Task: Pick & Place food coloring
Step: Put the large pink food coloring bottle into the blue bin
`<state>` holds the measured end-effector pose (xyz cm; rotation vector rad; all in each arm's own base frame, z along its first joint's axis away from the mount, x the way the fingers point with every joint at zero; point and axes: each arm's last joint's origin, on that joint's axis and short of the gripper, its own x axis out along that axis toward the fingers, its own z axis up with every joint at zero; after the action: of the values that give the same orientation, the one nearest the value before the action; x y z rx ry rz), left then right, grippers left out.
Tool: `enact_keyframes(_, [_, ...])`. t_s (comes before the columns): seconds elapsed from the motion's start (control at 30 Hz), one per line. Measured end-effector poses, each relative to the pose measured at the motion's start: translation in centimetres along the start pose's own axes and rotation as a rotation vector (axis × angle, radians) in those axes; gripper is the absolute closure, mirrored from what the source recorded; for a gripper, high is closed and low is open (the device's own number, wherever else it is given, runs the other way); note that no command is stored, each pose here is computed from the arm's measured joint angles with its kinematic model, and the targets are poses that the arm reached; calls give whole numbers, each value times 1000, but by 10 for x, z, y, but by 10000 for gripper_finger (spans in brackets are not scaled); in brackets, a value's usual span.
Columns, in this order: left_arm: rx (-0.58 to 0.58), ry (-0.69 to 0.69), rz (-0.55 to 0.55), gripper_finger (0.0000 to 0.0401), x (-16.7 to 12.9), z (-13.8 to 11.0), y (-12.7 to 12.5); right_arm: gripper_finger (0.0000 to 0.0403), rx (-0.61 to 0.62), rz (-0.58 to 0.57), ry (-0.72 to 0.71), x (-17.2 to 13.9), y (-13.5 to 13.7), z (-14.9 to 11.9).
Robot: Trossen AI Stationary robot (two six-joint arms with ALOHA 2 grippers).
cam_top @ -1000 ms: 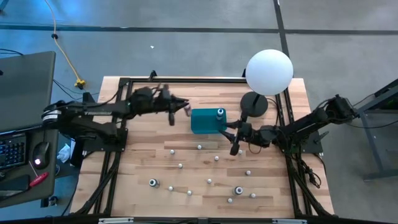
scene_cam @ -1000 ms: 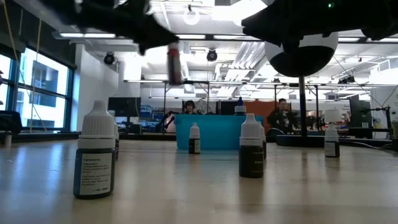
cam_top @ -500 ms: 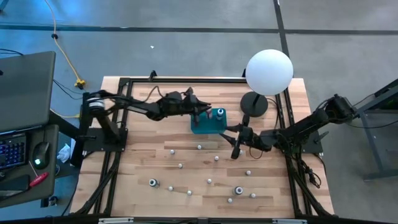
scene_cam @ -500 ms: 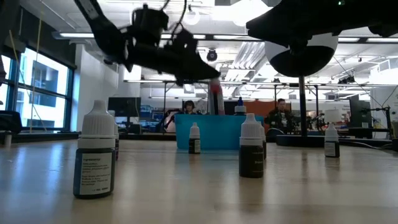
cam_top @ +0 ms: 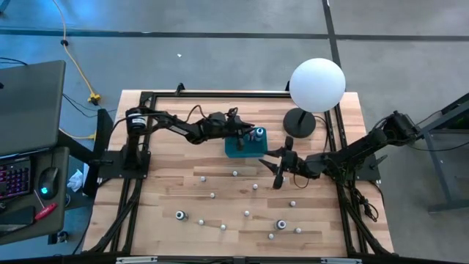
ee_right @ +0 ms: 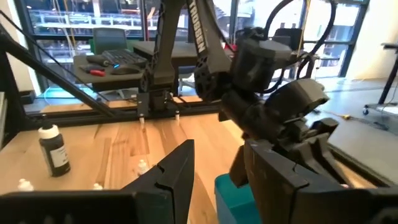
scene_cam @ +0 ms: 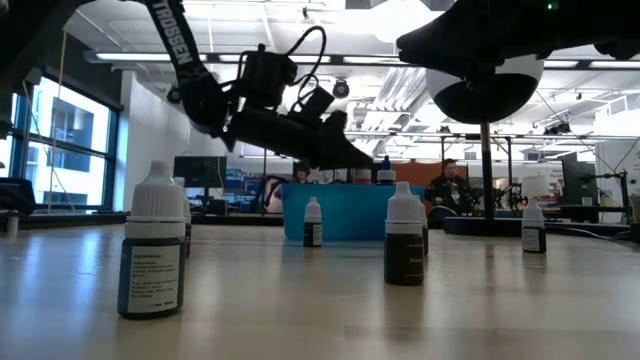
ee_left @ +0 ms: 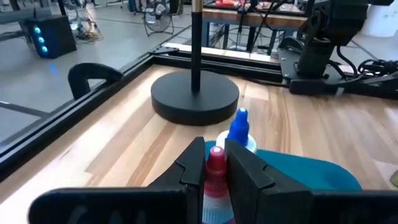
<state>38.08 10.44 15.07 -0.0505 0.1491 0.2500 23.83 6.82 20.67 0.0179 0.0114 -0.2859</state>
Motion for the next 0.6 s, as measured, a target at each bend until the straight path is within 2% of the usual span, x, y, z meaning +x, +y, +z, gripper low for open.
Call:
enact_keyframes(0.2, [5,42,26,361,8,4,1,269,20,20,13,0,1,-1])
enact_keyframes(0.37, [32,50,6,357,11,7,0,269,20,22,13,0,1,-1])
enact_keyframes(0.6, [23,75,4,296,14,9,0,269,21,36,14,0,1,-1])
